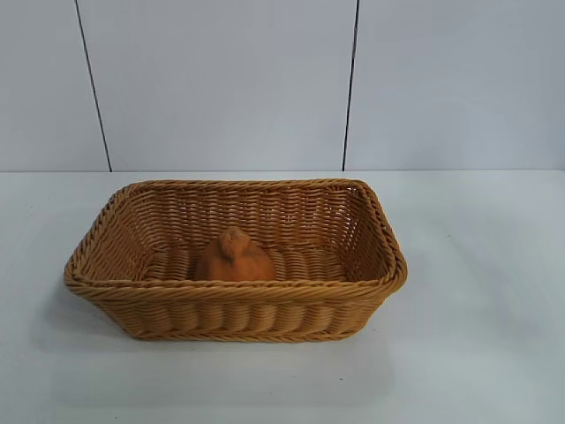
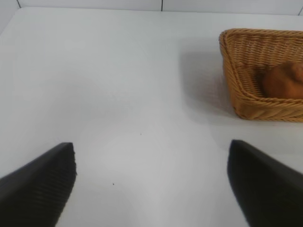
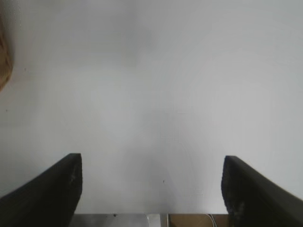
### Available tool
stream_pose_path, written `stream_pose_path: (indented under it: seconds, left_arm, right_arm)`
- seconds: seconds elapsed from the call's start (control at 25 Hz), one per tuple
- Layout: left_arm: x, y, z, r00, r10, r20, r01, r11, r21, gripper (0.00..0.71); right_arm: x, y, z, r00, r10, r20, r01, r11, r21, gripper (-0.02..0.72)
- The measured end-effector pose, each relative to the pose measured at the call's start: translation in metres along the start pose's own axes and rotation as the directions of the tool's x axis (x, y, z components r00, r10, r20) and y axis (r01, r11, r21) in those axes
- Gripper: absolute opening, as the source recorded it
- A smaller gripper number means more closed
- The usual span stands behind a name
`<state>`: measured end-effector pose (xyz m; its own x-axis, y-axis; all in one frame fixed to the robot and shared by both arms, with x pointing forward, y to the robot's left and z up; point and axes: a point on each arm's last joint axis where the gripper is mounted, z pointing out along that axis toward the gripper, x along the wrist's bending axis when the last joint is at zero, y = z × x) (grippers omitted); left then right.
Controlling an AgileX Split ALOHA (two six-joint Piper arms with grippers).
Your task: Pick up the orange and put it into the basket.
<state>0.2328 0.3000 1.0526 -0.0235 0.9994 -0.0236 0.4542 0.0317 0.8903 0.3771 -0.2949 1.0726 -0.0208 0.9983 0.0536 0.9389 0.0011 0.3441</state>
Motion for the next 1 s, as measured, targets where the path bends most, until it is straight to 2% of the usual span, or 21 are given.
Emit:
stream_pose_path:
  seconds: [0.12, 0.28, 0.4, 0.52, 0.8, 1.0]
  left_arm:
    - [0.0, 0.0, 0.0, 1.0, 0.0, 0.0, 0.0, 1.0, 0.0, 0.618]
    - [0.0, 0.0, 0.0, 1.0, 0.0, 0.0, 0.0, 1.0, 0.0, 0.618]
    - [0.0, 0.0, 0.0, 1.0, 0.0, 0.0, 0.0, 1.0, 0.0, 0.617]
    - [0.0, 0.0, 0.0, 1.0, 0.0, 0.0, 0.0, 1.0, 0.0, 0.617]
    - [0.0, 0.0, 0.0, 1.0, 0.0, 0.0, 0.0, 1.0, 0.0, 0.617]
    - [0.0, 0.0, 0.0, 1.0, 0.0, 0.0, 0.0, 1.0, 0.0, 0.617]
  right_arm:
    - [0.001, -0.035, -0.01, 1.0, -0.007, 0.004, 0.007, 0.988, -0.153, 0.554]
    - [0.002, -0.08, -0.015, 1.0, -0.018, 0.011, 0.02, 0.938, -0.345, 0.548]
    - [0.002, -0.104, -0.016, 1.0, -0.023, 0.015, 0.027, 0.884, -0.467, 0.547]
    - [0.003, -0.121, -0.024, 0.999, -0.027, 0.021, 0.034, 0.812, -0.583, 0.547]
    - [0.003, -0.139, -0.029, 0.999, -0.032, 0.027, 0.042, 0.718, -0.695, 0.547]
    - [0.003, -0.14, -0.029, 0.999, -0.032, 0.028, 0.042, 0.714, -0.699, 0.547]
